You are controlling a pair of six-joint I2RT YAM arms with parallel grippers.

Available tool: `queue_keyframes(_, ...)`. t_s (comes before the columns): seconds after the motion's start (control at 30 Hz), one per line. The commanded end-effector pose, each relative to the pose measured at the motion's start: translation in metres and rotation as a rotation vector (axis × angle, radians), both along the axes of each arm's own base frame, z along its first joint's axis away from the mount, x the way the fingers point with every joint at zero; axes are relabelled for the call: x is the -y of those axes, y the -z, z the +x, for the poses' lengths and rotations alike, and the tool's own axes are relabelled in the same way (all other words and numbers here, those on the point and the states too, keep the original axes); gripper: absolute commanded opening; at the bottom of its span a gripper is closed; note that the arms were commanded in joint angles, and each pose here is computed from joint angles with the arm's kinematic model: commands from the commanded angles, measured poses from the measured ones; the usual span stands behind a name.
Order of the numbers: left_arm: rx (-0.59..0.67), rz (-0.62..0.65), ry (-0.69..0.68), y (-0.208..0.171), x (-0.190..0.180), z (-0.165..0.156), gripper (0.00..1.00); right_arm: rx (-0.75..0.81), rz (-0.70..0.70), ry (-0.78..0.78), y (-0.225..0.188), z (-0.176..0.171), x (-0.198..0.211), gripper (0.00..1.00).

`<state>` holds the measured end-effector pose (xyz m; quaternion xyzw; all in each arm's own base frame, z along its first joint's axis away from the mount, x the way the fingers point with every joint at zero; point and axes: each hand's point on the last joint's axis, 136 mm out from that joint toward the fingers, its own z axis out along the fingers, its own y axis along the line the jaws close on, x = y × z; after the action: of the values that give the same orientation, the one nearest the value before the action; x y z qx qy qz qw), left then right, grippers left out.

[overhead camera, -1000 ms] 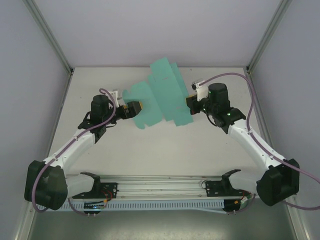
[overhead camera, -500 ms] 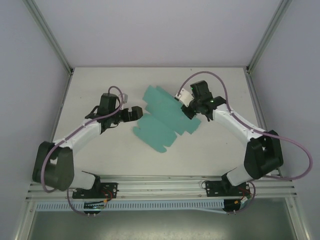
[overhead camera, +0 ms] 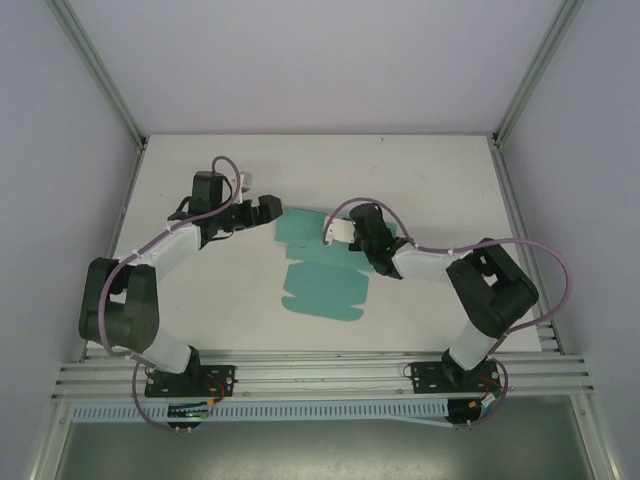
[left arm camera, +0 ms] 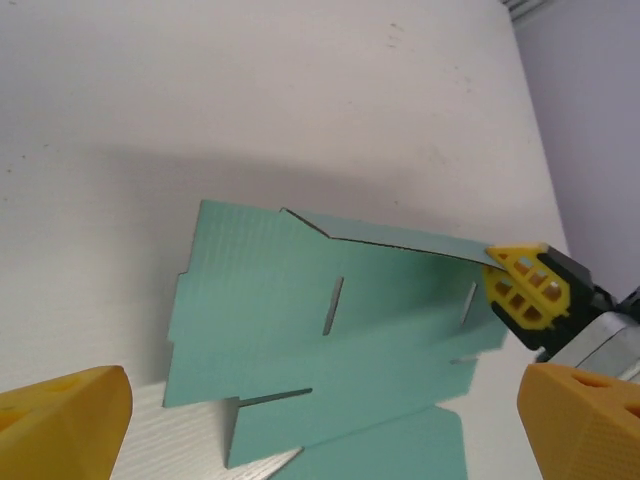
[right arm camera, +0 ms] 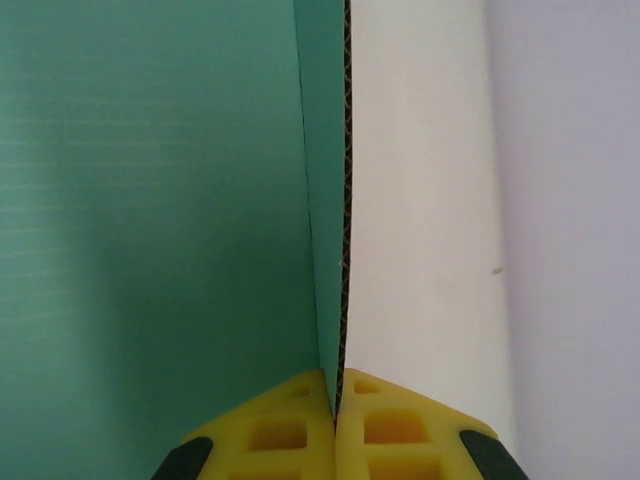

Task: Assemble paper box

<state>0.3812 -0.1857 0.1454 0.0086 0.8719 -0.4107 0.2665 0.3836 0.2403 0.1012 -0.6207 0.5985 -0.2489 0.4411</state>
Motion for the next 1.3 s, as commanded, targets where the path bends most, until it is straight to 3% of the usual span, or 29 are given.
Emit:
queue_keyframes(0.0,0.043,-0.09,0.097,-0.027,0.019,0.009,0.98,0.23,-0.041,-0.016,-0.032,0.014,-0.011,0.0)
queue_keyframes(0.23,0.095,-0.121,0.147,-0.05,0.029,0.026,0.98,0.217,-0.018,-0.059,-0.036,0.004,-0.022,0.0)
queue_keyframes(0.5,0.049,-0.158,0.256,-0.046,0.056,0.033,0.99,0.223,0.012,-0.069,-0.042,0.0,-0.027,0.0)
queue_keyframes(0.9,-0.074,-0.122,0.293,-0.007,0.074,0.012,0.99,0.245,0.076,-0.013,-0.053,0.004,-0.025,0.0)
queue_keyframes(1.27,-0.068,-0.167,0.29,-0.016,0.074,-0.008,0.99,0.213,0.12,0.024,-0.049,0.0,-0.024,0.0)
